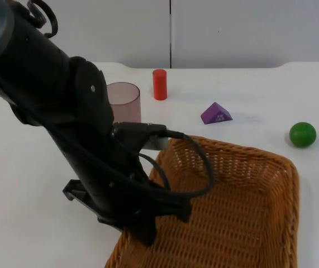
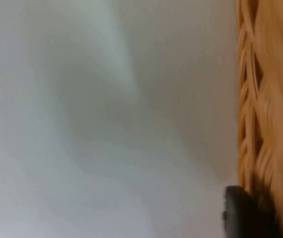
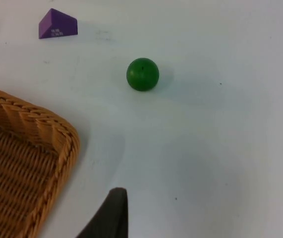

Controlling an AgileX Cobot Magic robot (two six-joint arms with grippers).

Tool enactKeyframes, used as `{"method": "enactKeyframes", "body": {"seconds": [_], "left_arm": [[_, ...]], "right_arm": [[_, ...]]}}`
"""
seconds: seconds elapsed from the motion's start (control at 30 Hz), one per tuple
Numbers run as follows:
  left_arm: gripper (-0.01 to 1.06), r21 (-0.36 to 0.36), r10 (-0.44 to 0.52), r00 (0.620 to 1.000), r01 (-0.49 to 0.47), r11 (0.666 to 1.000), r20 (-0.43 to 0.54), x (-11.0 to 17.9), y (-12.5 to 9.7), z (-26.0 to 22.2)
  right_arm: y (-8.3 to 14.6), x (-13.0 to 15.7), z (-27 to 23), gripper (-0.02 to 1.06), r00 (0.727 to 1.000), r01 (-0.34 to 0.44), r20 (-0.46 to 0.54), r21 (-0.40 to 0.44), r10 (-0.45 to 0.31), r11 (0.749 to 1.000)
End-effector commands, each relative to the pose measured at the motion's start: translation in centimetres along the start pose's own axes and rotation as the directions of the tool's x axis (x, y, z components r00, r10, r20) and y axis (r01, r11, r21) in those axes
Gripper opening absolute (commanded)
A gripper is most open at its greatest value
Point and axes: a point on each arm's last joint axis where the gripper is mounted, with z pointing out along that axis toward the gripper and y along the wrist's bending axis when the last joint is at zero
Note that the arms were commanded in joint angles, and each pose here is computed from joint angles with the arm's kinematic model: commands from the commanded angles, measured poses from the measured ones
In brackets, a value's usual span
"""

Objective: Pick up the basket with the left hand and place the triangular block into the basket with the right hand.

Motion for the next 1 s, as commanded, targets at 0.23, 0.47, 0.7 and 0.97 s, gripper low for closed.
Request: {"method": "enactKeyframes", "body": {"seconds": [0.23, 0.47, 0.7, 0.97], "left_arm": [[0.0, 0.018, 0.01, 0.999, -0.009, 1.0, -0.043, 0.3, 0.0, -1.2], [0.0, 0.077, -0.037, 0.999, 0.036, 0.996, 0.007, 0.3, 0.9, -7.1], [0.0, 0.102, -0.104, 0.986, 0.091, 0.991, 0.127, 0.8, 3.9, -12.9], [0.0, 0.213, -0.213, 0.968, 0.182, 0.96, 0.132, 3.4, 7.3, -12.8]], "right_arm": [[-0.1, -0.2, -0.1, 1.05, 0.999, 0.033, 0.011, 0.007, -0.033, 0.999], [-0.1, -0.1, -0.1, 1.05, 0.999, 0.033, 0.005, 0.007, -0.033, 0.999], [0.0, -0.2, -0.1, 1.05, 1.0, 0.018, 0.008, -0.009, -0.018, 1.0], [0.1, -0.2, -0.1, 1.05, 1.0, 0.018, 0.013, -0.012, -0.018, 1.0]]}}
